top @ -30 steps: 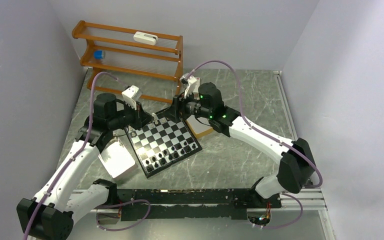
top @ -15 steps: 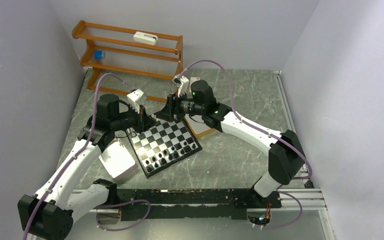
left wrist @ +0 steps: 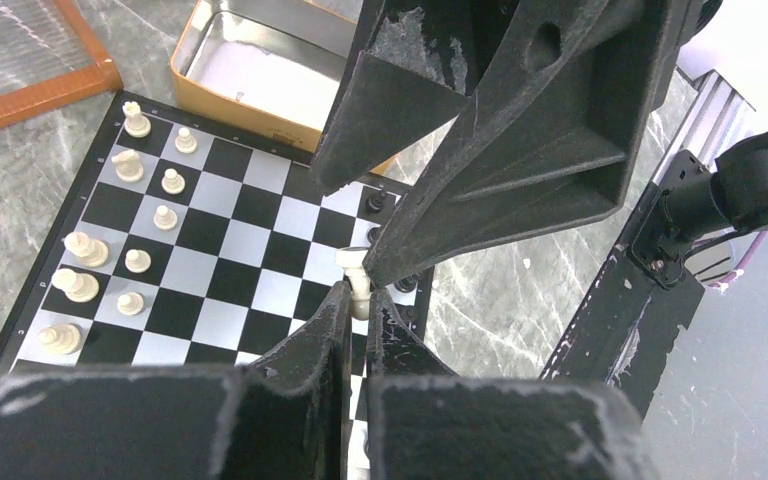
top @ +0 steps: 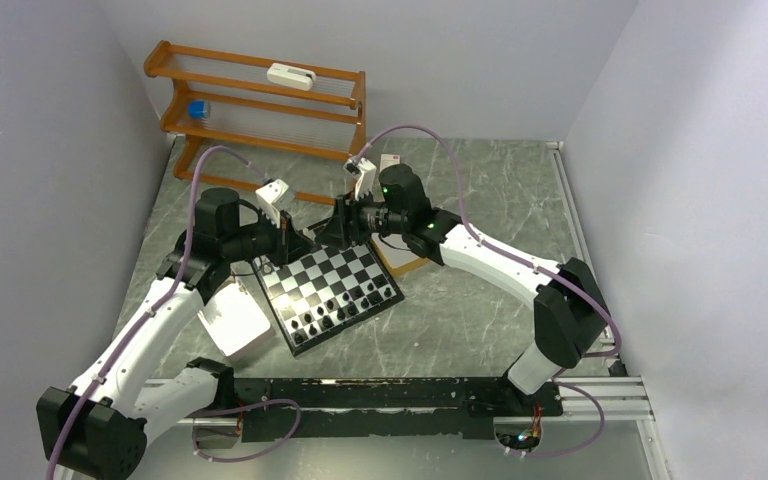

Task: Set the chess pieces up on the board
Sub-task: Place the chess piece on the chessboard.

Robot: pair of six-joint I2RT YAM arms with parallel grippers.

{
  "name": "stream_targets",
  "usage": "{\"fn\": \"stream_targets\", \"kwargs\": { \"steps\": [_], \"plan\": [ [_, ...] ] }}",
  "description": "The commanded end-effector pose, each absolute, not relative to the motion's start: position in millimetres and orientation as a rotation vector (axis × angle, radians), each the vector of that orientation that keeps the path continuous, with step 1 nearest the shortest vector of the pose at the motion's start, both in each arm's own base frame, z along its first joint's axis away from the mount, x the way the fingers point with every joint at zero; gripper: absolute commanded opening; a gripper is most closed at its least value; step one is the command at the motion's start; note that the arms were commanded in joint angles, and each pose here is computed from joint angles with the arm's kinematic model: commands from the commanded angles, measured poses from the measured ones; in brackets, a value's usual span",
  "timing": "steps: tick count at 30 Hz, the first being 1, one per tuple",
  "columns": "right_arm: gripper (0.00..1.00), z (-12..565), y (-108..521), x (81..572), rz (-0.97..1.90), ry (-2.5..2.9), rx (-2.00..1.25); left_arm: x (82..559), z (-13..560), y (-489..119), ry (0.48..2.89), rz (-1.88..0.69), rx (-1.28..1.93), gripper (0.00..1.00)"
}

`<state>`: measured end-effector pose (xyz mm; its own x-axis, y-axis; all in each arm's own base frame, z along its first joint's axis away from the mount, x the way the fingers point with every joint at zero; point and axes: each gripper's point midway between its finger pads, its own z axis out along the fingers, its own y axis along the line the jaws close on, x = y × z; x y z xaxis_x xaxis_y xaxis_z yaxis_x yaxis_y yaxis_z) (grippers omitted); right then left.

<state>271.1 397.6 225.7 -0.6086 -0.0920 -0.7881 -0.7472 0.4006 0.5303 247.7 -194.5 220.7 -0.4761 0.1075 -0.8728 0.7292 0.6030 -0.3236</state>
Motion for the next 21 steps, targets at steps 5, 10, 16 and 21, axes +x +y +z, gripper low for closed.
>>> {"fn": "stream_targets", "kwargs": {
  "steps": [5, 10, 16, 21],
  "plan": [
    [0.55, 204.0, 392.8, 273.9, 1.16, 2.042, -0.739, 247.2, 249.4, -205.8, 1.85, -0.94, 0.713, 0.05],
    [0.54, 197.9, 391.6, 275.3, 1.142, 2.059, -0.739, 253.2, 247.5, -202.7, 1.868, -0.909, 0.678, 0.05],
    [0.54, 188.4, 391.1, 279.5, 1.117, 2.09, -0.736, 258.5, 243.4, -198.4, 1.938, -0.87, 0.675, 0.05],
    [0.54, 184.9, 393.5, 278.1, 1.132, 2.1, -0.746, 260.6, 240.7, -195.2, 1.986, -0.851, 0.651, 0.05]
  ]
}}
